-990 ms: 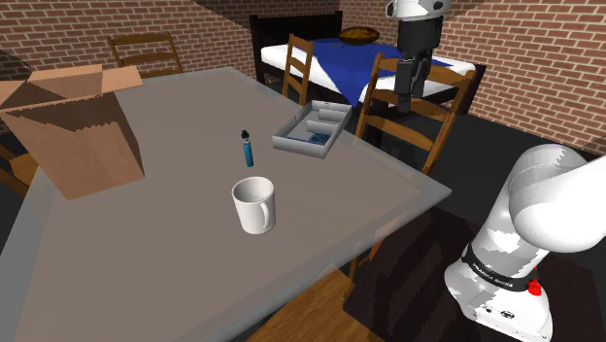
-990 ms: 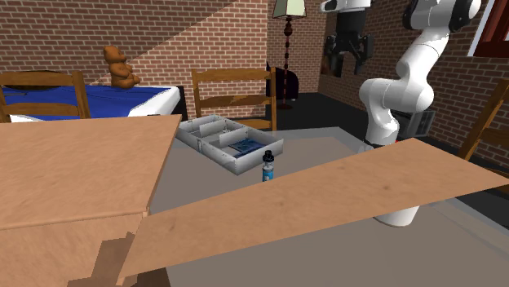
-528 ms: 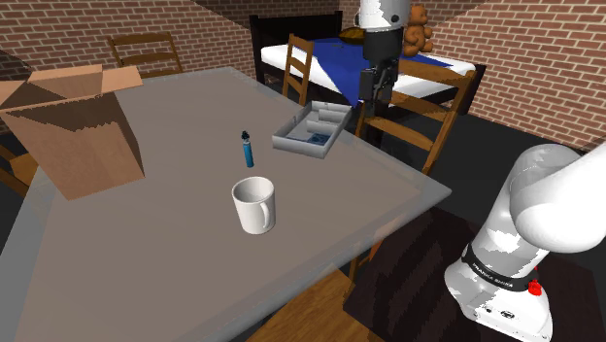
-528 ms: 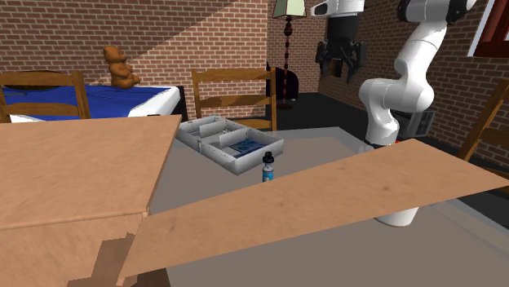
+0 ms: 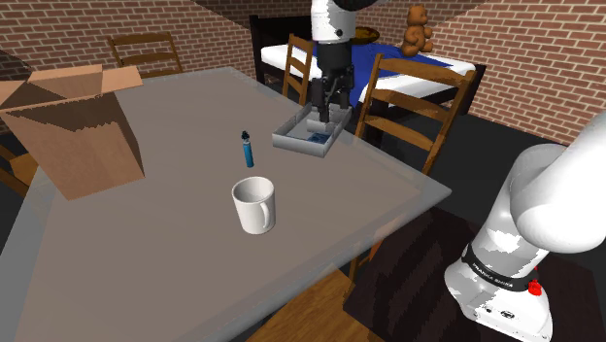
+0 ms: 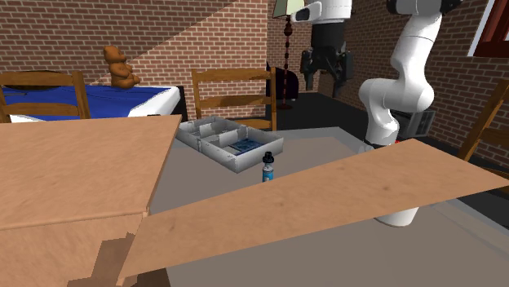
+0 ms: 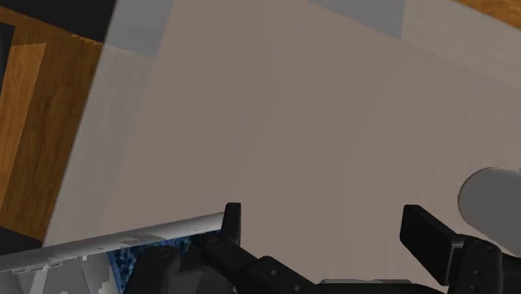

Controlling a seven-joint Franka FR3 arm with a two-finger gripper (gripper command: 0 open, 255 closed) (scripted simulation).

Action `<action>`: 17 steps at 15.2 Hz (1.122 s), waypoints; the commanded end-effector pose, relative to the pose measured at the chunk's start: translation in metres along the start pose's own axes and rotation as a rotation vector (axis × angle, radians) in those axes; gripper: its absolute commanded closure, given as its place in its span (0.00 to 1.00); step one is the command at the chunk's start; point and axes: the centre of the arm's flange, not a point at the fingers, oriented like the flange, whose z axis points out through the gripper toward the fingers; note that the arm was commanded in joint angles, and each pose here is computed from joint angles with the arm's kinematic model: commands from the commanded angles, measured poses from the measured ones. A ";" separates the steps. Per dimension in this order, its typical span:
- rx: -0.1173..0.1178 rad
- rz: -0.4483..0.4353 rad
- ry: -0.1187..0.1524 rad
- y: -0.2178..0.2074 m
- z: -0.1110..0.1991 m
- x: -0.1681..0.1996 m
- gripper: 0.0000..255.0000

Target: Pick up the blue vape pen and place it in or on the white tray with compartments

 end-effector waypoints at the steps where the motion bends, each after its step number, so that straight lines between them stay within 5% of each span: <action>1: 0.003 -0.001 0.007 -0.010 0.007 0.022 0.00; 17: 0.020 -0.008 0.061 -0.085 0.032 0.209 0.00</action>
